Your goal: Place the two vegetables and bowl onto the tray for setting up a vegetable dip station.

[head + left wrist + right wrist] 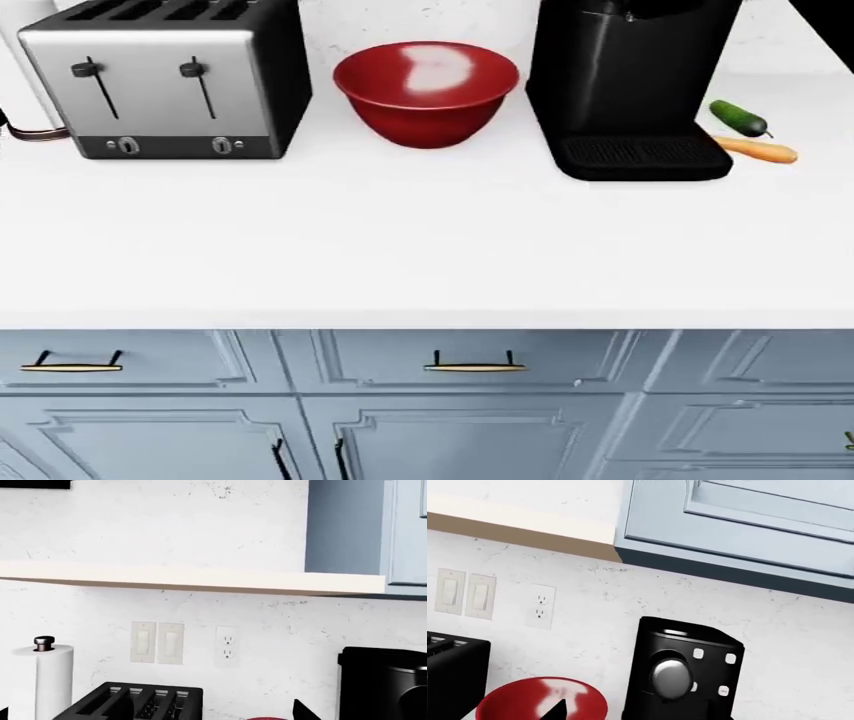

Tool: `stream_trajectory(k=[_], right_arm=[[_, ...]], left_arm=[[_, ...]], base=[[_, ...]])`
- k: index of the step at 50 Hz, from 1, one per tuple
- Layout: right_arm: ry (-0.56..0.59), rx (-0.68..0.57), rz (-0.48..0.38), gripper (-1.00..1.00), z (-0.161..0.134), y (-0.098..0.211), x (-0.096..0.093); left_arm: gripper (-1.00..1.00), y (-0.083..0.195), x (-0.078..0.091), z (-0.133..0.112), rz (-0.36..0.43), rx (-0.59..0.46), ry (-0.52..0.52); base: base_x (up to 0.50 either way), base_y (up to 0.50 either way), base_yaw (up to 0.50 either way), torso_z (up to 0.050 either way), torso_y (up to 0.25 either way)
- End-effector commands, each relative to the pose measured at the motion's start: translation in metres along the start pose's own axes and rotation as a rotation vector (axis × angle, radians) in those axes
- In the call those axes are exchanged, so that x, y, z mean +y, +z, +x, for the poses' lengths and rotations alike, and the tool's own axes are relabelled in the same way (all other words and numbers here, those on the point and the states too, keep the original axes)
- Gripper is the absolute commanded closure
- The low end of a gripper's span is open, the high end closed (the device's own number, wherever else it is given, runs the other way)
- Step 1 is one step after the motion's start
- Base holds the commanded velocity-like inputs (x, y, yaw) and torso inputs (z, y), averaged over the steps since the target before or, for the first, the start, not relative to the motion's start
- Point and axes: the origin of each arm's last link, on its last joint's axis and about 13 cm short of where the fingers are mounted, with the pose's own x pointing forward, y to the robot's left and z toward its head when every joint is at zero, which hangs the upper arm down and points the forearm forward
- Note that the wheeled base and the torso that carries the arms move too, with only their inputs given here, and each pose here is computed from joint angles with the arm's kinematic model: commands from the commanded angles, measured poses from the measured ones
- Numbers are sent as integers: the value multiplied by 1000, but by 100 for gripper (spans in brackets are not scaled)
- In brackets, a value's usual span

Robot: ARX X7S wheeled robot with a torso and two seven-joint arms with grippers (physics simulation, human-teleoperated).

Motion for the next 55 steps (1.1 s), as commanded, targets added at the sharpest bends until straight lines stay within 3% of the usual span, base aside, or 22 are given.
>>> stream_trajectory(k=[1, 30, 32, 47, 48, 51, 55], right_arm=[[-5, -2, 1, -100, 0, 0, -2], [-46, 71, -4, -100, 5, -21, -9], [-20, 55, 38, -100, 8, -20, -8], [-34, 124, 55, -100, 22, -50, -16], [-27, 88, 75, -100, 24, -50, -17], [-43, 106, 26, -100, 27, -52, -16], [-44, 122, 63, -100, 28, -56, -17]], left_arm=[[-100, -2, 2, 2, -1, 5, 12], [-100, -8, 13, 11, -16, 9, 54], [-100, -11, 15, 13, -18, 11, 61], [-100, -43, 36, 36, -52, 71, 100], [-100, -44, 37, 38, -51, 74, 103], [-100, -46, 40, 39, -50, 78, 112], [-100, -50, 44, 41, -53, 90, 131]], base=[[0, -500, 0, 0, 0], [0, -500, 0, 0, 0], [0, -500, 0, 0, 0], [-1, -500, 0, 0, 0], [0, 0, 0, 0, 0], [0, 0, 0, 0, 0], [161, 0, 0, 0, 0]])
